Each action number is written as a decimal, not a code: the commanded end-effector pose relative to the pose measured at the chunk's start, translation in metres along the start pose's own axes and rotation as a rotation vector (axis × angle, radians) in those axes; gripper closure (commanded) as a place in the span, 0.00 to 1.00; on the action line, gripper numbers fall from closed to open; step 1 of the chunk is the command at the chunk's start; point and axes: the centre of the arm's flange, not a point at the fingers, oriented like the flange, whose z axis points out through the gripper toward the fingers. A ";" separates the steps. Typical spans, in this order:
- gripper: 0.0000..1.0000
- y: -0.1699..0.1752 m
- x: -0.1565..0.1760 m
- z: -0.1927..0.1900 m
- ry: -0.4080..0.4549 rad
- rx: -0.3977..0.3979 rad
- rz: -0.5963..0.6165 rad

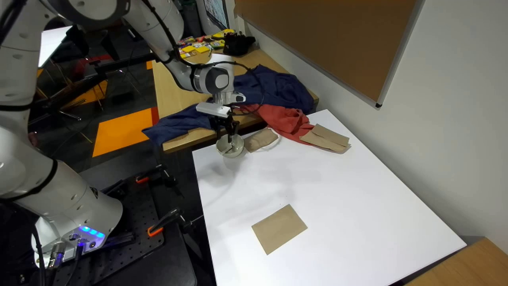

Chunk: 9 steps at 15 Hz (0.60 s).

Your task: Remove the marker from the bowl

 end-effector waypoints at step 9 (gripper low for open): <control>0.49 0.007 0.019 0.031 -0.037 0.014 -0.023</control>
